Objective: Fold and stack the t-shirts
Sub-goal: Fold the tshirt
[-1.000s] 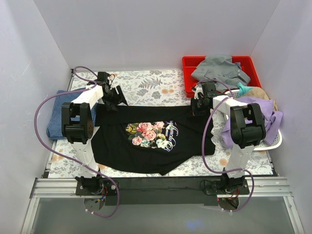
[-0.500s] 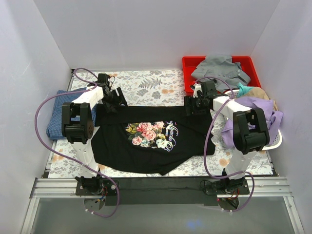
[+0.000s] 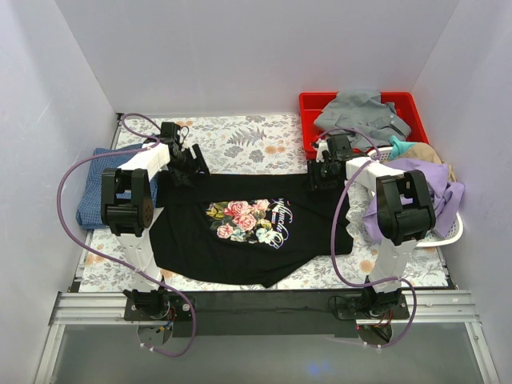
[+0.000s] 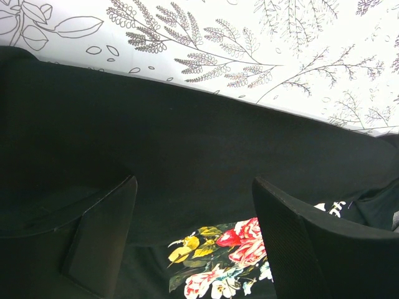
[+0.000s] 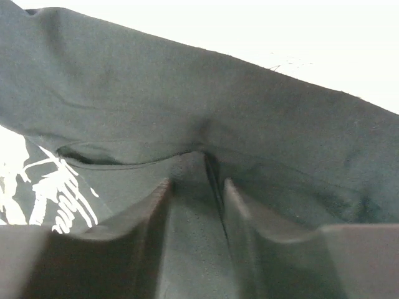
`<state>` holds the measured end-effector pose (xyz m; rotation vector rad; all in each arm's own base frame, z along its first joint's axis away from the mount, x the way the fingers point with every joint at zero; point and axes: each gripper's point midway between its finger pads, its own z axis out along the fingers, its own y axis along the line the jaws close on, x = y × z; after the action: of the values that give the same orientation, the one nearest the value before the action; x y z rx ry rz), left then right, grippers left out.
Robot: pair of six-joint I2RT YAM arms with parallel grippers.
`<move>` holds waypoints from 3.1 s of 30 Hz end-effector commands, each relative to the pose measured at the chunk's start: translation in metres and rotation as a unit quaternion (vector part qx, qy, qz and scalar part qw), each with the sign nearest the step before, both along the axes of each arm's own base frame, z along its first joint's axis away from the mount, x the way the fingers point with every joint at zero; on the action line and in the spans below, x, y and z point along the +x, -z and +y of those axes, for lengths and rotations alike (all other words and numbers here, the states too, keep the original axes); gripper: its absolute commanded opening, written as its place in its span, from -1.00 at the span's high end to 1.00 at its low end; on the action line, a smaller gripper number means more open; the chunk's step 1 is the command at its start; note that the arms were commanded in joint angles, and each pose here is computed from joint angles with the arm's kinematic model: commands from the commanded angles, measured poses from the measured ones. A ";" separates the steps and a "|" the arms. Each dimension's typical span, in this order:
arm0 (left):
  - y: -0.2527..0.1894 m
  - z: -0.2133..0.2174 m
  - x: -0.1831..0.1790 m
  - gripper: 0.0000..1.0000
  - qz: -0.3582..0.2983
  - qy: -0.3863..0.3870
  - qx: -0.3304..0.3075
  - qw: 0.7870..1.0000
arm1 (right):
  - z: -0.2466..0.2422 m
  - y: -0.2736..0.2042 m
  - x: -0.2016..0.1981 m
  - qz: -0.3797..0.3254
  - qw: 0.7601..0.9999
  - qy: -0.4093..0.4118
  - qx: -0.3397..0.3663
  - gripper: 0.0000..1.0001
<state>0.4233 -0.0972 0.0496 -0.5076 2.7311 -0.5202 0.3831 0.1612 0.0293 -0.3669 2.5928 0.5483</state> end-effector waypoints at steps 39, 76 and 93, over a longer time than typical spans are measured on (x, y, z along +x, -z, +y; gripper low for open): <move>0.006 0.008 -0.017 -0.36 0.012 0.002 0.026 1.000 | 0.021 -0.061 -0.122 -0.050 0.984 0.062 -0.161 0.03; 0.019 0.008 -0.024 -0.35 0.032 0.009 0.032 0.999 | -0.058 -0.024 -0.126 0.023 0.960 0.139 -0.243 0.17; 0.000 -0.003 -0.022 -0.71 0.001 0.021 0.001 1.000 | -0.036 -0.019 -0.019 -0.061 0.956 0.159 -0.240 -0.01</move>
<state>0.4071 -0.0988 0.0383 -0.4896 2.7597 -0.5187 0.3387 0.1200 0.0397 -0.1289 2.6330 -0.2297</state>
